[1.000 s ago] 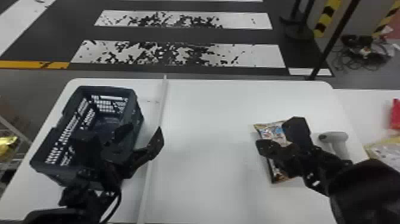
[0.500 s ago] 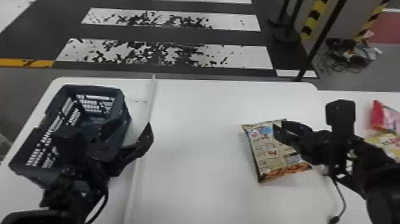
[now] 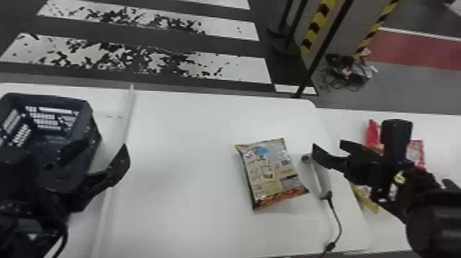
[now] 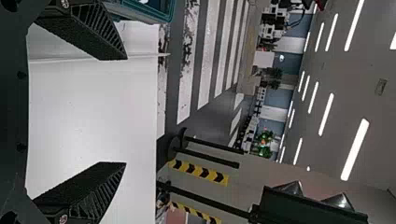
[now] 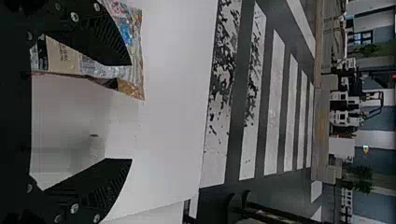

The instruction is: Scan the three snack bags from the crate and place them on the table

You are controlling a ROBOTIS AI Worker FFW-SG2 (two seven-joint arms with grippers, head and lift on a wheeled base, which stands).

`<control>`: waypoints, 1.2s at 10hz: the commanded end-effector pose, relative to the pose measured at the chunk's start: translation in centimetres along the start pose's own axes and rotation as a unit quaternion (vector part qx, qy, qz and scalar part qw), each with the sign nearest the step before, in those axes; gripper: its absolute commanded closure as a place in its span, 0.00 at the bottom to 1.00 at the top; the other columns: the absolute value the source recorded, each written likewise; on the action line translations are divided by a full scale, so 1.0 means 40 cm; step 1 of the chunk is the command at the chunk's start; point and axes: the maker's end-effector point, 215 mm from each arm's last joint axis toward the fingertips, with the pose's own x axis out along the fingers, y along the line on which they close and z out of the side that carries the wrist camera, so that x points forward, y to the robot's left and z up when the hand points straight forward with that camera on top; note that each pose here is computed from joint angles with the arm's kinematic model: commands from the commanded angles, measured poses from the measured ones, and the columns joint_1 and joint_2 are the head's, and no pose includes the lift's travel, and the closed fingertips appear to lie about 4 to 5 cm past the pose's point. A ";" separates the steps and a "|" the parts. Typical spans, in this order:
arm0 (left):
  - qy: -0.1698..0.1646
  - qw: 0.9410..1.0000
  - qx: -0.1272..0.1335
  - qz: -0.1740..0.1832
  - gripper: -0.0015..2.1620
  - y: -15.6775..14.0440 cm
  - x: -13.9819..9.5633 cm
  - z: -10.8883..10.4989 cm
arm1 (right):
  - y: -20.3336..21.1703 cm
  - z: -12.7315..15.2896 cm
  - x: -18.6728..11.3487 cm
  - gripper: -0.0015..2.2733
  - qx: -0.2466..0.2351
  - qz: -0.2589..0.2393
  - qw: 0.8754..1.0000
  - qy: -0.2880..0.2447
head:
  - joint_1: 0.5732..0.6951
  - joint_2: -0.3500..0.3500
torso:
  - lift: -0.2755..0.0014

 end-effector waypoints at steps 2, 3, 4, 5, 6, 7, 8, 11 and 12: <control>0.003 1.000 -0.001 0.000 0.03 0.001 0.000 -0.007 | -0.123 -0.056 -0.011 0.04 0.028 -0.039 0.999 0.018 | 1.00 0.11 | 0.77; 0.005 1.000 -0.001 0.000 0.03 0.000 0.000 -0.012 | -0.147 -0.082 -0.004 0.04 0.034 -0.045 0.998 0.029 | 1.00 0.08 | 0.77; 0.006 1.000 -0.002 0.000 0.03 0.002 0.000 -0.014 | -0.165 -0.106 0.003 0.04 0.038 -0.050 0.997 0.038 | 1.00 0.05 | 0.77; 0.009 1.000 -0.003 -0.001 0.03 -0.002 0.001 -0.019 | -0.164 -0.128 0.011 0.04 0.046 -0.043 0.997 0.046 | 1.00 0.03 | 0.77; 0.009 1.000 -0.003 -0.002 0.03 -0.003 0.003 -0.019 | -0.165 -0.143 0.016 0.04 0.051 -0.039 0.997 0.051 | 1.00 0.02 | 0.77; 0.009 1.000 -0.003 -0.002 0.03 -0.003 0.003 -0.019 | -0.157 -0.157 0.020 0.04 0.056 -0.030 0.996 0.057 | 1.00 0.02 | 0.77; 0.009 1.000 -0.003 -0.002 0.03 -0.004 0.001 -0.021 | -0.142 -0.175 0.019 0.04 0.063 -0.017 0.995 0.071 | 1.00 0.02 | 0.77; 0.010 1.000 -0.005 -0.002 0.03 -0.007 0.002 -0.025 | -0.132 -0.230 0.037 0.04 0.061 -0.002 0.993 0.100 | 1.00 0.02 | 0.77; 0.012 1.000 -0.006 -0.004 0.03 -0.015 0.005 -0.031 | -0.139 -0.243 0.040 0.03 0.062 0.001 0.992 0.106 | 1.00 0.02 | 0.77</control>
